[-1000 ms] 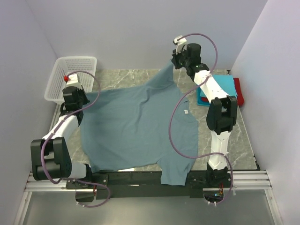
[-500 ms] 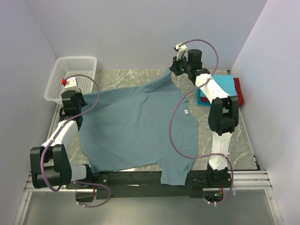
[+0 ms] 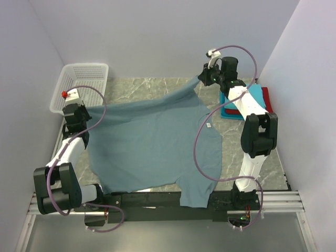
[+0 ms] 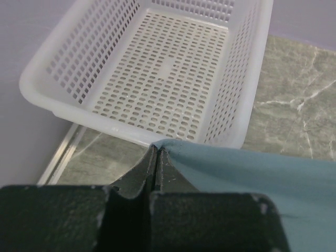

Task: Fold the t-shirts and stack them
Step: Fold the tshirt

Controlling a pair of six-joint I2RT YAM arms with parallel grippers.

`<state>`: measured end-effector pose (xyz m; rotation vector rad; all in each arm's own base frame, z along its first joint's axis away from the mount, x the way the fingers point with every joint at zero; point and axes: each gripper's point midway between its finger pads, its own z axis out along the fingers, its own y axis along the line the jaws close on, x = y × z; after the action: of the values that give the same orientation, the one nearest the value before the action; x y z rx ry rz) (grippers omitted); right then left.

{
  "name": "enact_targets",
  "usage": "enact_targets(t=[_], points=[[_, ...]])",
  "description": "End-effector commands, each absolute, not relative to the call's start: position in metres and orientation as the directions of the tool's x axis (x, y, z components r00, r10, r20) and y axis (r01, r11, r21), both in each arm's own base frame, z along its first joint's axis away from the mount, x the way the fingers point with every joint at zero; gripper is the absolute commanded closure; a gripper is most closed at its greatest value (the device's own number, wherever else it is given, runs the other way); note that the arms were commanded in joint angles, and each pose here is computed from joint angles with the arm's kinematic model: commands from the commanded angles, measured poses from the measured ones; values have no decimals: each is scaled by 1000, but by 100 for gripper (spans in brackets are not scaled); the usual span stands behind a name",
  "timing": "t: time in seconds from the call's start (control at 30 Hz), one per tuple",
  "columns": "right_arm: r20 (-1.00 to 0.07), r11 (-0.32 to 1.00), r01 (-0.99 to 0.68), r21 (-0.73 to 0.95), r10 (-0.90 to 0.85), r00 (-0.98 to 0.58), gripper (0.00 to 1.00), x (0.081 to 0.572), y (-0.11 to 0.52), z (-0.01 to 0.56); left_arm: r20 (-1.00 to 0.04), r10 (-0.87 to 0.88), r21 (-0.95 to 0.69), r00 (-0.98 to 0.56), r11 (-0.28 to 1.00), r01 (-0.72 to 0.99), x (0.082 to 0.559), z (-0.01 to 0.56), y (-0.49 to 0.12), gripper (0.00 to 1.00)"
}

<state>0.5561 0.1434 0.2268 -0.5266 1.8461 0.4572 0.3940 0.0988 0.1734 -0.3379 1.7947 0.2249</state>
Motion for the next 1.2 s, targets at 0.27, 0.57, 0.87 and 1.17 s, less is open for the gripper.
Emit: enact_targets(t=[0.27,0.57,0.87,1.17], points=[[-977,786,-618,9,-124,-172,100,507,149,271,-977,-95,-32,-189,948,-316,398,179,103,100],[-979,778,-629,1,-127,-159,100,482,146,273,-966,-111,-31,-232,946,-323,410,165,110,100],[-978,773,-634,15,-120,-169,100,466,143,265,-973,-99,-15,-210,930,-368,392,161,116,100],[-973,770,-637,26,-127,-192,100,447,140,248,-957,-114,-1,-266,920,-391,388,147,119,100]])
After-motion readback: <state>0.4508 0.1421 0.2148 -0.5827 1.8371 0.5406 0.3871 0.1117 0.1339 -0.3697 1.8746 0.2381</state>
